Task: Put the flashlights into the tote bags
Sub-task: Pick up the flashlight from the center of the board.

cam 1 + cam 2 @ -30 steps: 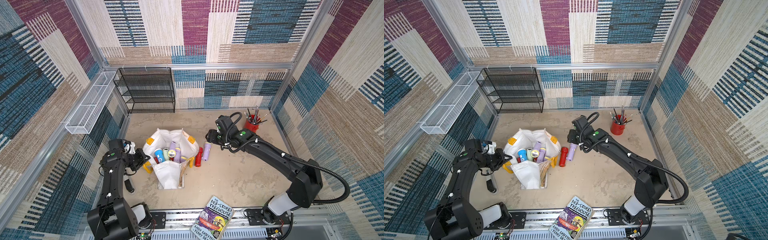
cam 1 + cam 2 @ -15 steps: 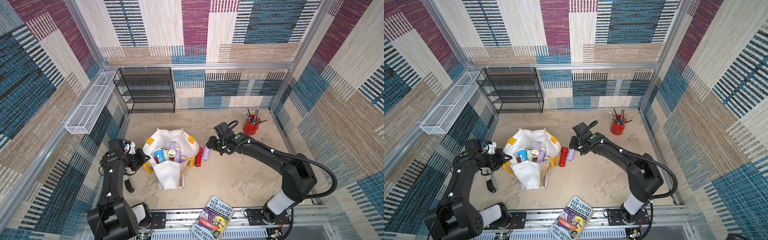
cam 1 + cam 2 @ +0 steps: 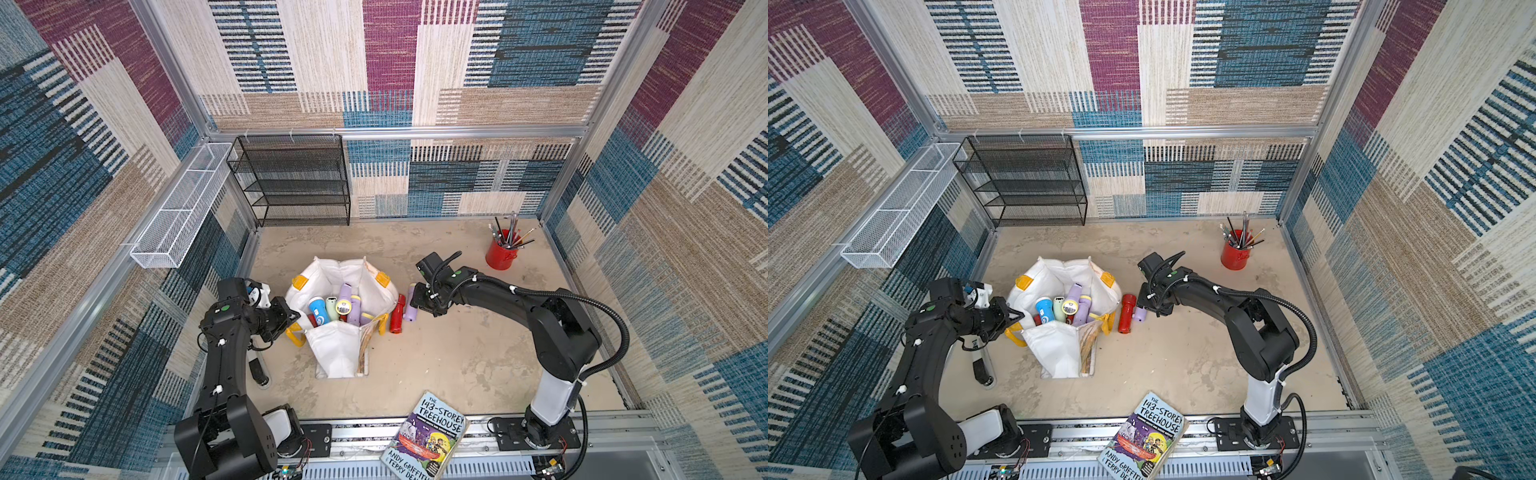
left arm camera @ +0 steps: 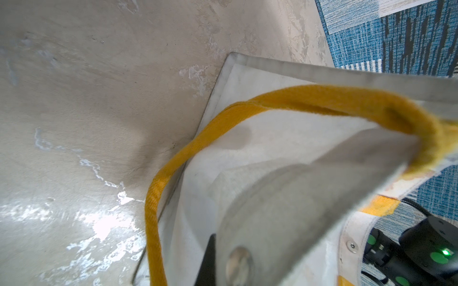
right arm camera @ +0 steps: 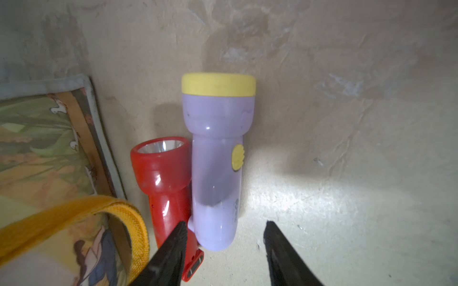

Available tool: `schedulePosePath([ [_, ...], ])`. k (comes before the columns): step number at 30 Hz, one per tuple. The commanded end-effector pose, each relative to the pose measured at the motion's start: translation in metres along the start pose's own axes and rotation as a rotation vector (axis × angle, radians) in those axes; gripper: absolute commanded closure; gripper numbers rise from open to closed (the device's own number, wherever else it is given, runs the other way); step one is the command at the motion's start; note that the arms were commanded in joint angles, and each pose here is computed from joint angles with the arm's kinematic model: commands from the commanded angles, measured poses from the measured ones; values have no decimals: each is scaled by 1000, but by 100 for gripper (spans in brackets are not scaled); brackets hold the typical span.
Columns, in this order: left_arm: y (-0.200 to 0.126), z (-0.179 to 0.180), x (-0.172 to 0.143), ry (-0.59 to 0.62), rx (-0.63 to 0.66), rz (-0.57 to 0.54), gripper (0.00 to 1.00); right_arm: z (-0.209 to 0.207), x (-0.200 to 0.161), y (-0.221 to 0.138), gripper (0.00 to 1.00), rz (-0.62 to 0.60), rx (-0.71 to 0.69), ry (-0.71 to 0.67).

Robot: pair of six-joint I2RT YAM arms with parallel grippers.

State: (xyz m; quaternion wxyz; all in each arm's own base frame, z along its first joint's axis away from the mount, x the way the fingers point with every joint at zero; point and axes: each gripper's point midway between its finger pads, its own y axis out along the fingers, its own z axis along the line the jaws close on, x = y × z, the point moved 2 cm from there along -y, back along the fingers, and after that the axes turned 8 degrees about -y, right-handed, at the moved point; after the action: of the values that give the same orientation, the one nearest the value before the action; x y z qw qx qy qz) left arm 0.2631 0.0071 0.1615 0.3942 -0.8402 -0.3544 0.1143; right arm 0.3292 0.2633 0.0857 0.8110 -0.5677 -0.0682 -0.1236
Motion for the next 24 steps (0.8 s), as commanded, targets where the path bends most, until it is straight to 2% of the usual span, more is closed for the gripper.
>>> schedulePosePath([
  [1, -1, -2, -2, 3, -8, 7, 100, -2, -2, 5, 47, 8, -31, 6],
  [24, -2, -3, -3, 6, -16, 10, 100, -7, -2, 33, 48, 61, -161, -107],
])
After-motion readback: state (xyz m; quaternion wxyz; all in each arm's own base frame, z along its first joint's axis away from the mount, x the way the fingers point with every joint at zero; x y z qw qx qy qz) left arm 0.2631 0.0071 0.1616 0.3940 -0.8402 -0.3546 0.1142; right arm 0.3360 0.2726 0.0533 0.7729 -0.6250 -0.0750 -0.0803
